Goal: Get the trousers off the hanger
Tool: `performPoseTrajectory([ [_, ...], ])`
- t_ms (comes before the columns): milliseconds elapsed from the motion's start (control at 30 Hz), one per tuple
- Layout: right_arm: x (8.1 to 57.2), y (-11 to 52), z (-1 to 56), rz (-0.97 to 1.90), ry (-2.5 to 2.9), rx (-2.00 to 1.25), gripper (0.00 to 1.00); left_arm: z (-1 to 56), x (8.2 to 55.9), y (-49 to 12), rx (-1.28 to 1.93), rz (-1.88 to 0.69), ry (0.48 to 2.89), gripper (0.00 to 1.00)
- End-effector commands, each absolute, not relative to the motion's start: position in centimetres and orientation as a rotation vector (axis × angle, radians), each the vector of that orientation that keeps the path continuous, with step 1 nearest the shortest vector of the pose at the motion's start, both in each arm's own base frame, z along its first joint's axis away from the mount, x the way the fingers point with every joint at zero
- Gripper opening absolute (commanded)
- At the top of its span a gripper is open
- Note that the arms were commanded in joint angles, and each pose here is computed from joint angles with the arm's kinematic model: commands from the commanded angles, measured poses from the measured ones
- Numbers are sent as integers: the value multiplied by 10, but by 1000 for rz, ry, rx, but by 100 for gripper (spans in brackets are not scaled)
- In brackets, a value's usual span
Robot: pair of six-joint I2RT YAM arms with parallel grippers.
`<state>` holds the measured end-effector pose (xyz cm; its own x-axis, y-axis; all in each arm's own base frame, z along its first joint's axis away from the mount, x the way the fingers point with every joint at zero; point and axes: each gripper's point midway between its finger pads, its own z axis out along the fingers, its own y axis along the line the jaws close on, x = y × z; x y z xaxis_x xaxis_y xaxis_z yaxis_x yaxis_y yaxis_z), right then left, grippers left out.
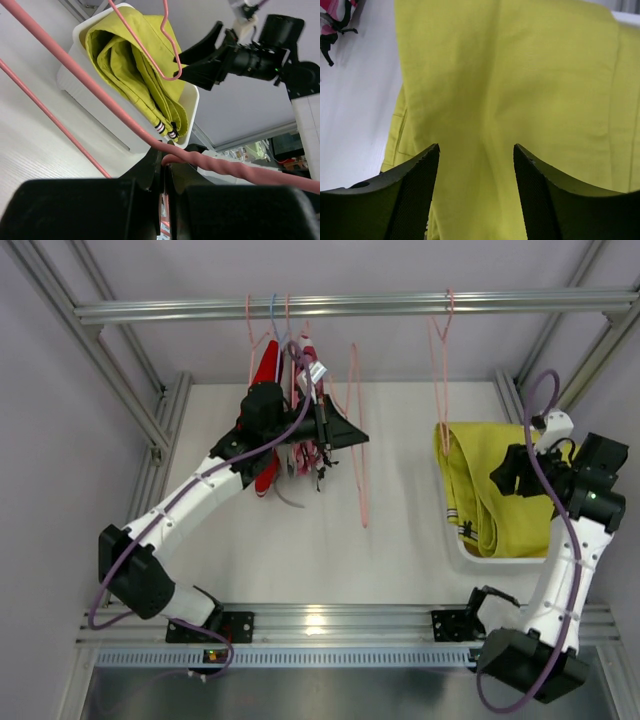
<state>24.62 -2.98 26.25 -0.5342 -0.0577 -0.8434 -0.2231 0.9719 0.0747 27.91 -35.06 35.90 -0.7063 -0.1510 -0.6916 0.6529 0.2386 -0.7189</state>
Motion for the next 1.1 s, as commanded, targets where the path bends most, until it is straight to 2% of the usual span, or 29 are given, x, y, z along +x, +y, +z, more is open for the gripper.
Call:
performPoseTrajectory([
  [0, 267, -31, 255, 329, 2125, -199, 61, 392, 269, -344, 546, -1526, 1697, 0],
  [100, 279, -39, 239, 319, 2152, -198, 71, 392, 269, -343, 561, -1504, 1688, 0],
  [300, 292, -53, 176, 215, 2317, -240, 83, 388, 269, -344, 603, -1450, 1680, 0],
  [500, 297, -47, 129, 71, 2442, -314, 88, 374, 268, -346, 649, -1376, 1683, 0],
  [733, 284, -46, 93, 125, 2578, -270, 90, 354, 272, -351, 631, -1365, 1736, 0],
  [833, 281, -34, 104, 191, 2532, -299, 90, 356, 274, -354, 628, -1348, 1728, 0],
  [967, 283, -20, 171, 185, 2304, -345, 92, 362, 268, -354, 640, -1321, 1727, 0],
  [1067, 276, -12, 228, 147, 2123, -367, 99, 367, 259, -355, 655, -1305, 1717, 0],
])
